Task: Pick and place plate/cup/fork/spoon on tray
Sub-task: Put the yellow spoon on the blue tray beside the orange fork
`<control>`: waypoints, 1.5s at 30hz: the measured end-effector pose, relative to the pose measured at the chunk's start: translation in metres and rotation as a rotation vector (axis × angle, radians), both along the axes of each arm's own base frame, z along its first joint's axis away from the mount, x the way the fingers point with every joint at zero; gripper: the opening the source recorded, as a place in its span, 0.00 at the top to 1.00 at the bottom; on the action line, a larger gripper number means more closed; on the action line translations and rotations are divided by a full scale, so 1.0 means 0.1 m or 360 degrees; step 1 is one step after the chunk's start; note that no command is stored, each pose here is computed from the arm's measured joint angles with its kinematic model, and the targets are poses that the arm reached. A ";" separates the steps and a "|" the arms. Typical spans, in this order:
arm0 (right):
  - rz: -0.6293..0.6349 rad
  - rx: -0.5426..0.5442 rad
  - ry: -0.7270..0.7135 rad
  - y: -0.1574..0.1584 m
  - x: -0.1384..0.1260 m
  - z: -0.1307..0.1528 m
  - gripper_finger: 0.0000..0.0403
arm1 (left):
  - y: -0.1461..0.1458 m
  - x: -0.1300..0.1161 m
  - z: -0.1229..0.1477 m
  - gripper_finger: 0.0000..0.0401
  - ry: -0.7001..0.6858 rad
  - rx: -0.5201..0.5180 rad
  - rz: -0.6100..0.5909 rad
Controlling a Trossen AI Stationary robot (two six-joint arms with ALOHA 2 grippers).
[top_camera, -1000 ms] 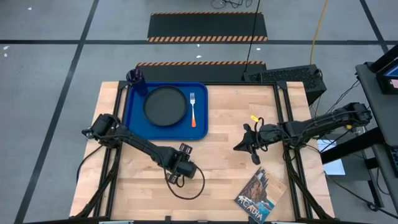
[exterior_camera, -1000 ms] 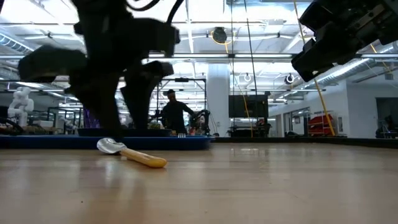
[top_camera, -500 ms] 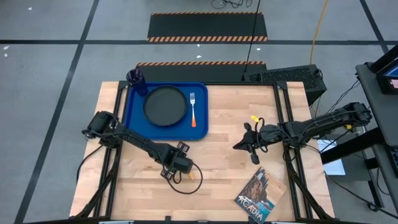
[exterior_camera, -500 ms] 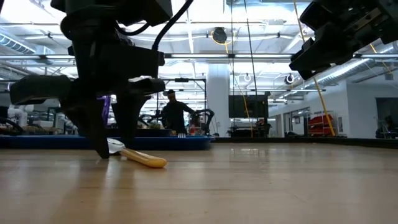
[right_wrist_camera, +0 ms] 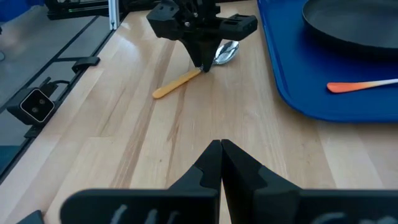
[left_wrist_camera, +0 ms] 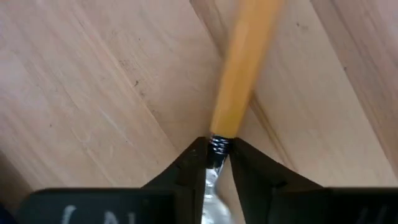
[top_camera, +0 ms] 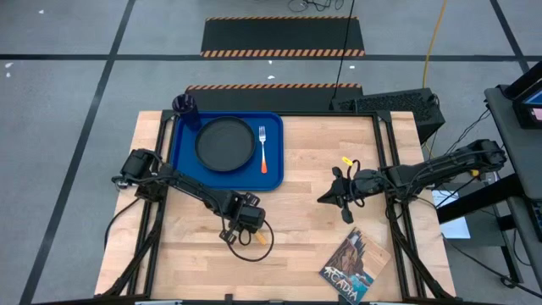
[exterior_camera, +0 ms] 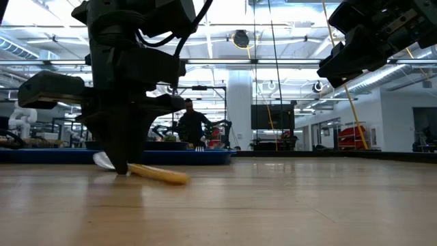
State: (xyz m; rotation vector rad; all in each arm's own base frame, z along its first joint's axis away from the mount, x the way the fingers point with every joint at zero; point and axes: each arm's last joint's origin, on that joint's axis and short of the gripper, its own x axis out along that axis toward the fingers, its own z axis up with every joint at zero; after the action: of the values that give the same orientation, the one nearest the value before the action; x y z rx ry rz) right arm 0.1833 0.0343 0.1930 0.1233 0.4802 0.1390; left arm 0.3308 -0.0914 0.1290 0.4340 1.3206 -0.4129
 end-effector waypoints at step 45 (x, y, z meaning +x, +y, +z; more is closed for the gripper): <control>-0.0218 0.0064 -0.0071 0.32 0.83 -0.16 0.54 | -0.01 0.45 0.58 0.91 -0.0453 0.0278 0.0285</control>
State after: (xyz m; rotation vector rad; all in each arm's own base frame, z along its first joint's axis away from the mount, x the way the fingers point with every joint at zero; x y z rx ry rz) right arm 0.2660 0.0664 0.1770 0.1916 0.4233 0.0173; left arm 0.3762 -0.0927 0.1873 0.4959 1.1102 -0.0817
